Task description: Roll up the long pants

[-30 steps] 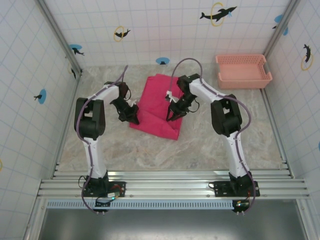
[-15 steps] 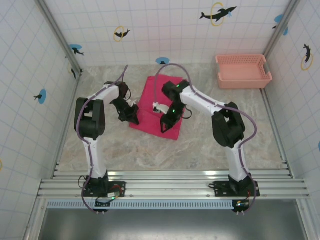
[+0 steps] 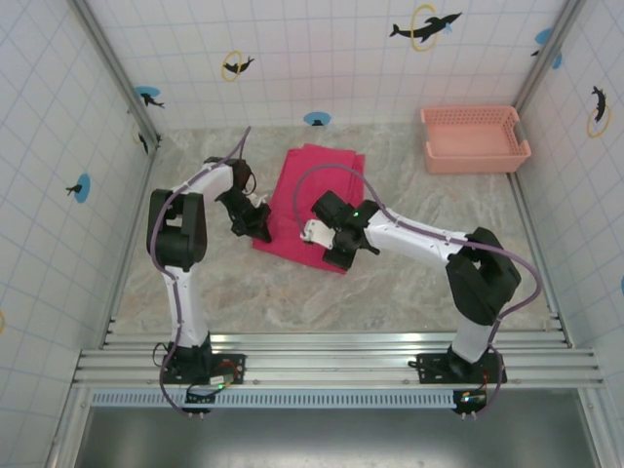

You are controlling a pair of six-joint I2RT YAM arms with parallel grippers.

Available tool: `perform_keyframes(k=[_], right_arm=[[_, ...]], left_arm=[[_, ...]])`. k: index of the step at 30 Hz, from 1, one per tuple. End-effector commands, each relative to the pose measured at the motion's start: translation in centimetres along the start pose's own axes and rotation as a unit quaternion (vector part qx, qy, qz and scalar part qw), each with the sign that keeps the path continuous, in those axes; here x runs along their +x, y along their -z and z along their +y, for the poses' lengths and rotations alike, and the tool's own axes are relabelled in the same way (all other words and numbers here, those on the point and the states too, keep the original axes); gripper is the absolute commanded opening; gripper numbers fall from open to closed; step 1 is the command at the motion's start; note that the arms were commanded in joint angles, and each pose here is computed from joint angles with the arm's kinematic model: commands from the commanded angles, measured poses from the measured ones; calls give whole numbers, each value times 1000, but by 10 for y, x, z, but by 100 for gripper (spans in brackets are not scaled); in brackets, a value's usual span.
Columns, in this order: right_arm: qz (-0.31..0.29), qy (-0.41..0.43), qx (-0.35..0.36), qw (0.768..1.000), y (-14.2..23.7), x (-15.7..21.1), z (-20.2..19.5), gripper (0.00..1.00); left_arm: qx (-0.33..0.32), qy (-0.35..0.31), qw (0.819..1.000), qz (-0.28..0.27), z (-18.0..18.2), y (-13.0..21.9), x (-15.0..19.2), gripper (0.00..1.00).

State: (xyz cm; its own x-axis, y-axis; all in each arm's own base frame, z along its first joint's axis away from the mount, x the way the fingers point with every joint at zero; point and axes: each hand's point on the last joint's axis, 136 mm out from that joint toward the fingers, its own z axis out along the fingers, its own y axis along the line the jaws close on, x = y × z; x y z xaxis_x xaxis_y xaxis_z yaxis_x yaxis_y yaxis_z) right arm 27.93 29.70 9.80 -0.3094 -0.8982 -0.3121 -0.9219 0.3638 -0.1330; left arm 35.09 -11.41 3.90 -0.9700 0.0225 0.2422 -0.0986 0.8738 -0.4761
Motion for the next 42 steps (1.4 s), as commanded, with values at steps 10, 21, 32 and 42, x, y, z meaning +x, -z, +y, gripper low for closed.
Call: perform_keyframes(k=[10,21,32,42], right_arm=[[-52,-142,-154,976,-14,-80,-43,52],[-64,-141,-248,956,-39,-105,-24,50],[-55,-134,-257,955,-63,-112,-11,43],[-105,-113,-202,967,-15,-125,-42,46]], left_arm=[[16,-41,999,-6,-15,16,13,37],[27,-60,998,-23,-32,49,29,62],[35,-40,996,-68,-29,82,31,69],[24,-19,995,-93,-17,95,27,69]])
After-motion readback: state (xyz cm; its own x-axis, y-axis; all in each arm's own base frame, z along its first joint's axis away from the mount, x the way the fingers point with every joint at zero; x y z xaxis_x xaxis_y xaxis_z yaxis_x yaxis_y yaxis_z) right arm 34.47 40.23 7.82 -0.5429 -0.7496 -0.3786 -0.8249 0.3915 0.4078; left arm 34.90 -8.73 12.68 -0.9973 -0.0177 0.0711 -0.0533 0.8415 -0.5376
